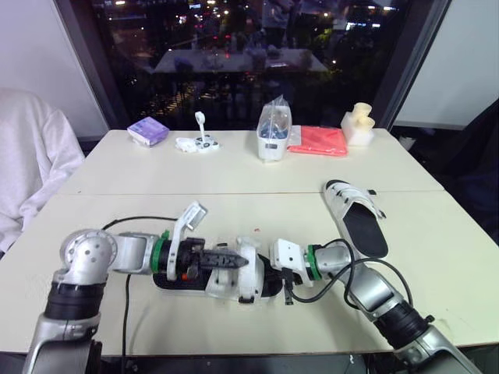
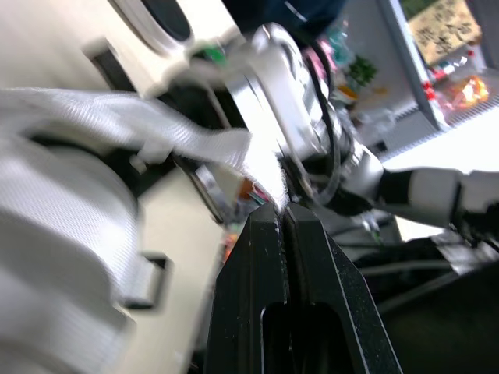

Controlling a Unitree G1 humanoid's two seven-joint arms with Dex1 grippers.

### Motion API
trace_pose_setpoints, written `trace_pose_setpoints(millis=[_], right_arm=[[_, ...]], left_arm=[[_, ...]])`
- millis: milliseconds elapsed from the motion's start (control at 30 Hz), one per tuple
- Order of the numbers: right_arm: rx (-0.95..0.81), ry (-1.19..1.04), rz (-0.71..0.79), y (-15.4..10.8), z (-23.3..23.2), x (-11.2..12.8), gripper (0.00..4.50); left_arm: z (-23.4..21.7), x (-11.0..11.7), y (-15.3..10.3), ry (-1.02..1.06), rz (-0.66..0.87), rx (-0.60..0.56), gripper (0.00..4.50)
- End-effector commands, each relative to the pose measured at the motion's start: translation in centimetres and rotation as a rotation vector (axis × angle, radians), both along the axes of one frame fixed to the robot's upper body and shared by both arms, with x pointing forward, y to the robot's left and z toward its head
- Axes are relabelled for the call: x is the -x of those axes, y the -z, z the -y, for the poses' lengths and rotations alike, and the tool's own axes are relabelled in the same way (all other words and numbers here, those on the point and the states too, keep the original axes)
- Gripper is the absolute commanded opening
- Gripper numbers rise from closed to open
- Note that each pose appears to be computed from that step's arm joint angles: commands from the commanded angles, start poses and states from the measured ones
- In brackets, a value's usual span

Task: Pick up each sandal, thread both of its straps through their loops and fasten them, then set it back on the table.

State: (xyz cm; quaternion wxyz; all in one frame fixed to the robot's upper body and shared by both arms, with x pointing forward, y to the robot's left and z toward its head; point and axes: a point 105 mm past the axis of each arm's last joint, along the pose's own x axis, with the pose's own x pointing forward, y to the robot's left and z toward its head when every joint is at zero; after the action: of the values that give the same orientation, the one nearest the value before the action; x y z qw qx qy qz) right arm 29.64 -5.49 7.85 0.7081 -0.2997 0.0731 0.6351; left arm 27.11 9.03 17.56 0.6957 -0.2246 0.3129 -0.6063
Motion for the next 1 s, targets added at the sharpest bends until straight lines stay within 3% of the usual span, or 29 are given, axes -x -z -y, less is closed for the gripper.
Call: trace_pose_setpoints(millis=[33,267,1000], right_arm=[[0.15,0.076,-0.128,4.9,2.0,0.3,0.0],[0.153,0.075,-0.121,4.8,2.1,0.1,0.0],[0.157,0.091,-0.128,5.0,2.6,0.4,0.0]], left_arm=[[-0.1,-1.6,-0.5,-0.005,0.046,0.011,0.05],[0.6,-2.7,0.7,0.073,0.074,-0.012,0.05],[1.1,-2.3,2.8,0.172,0.121,-0.047,0.05]])
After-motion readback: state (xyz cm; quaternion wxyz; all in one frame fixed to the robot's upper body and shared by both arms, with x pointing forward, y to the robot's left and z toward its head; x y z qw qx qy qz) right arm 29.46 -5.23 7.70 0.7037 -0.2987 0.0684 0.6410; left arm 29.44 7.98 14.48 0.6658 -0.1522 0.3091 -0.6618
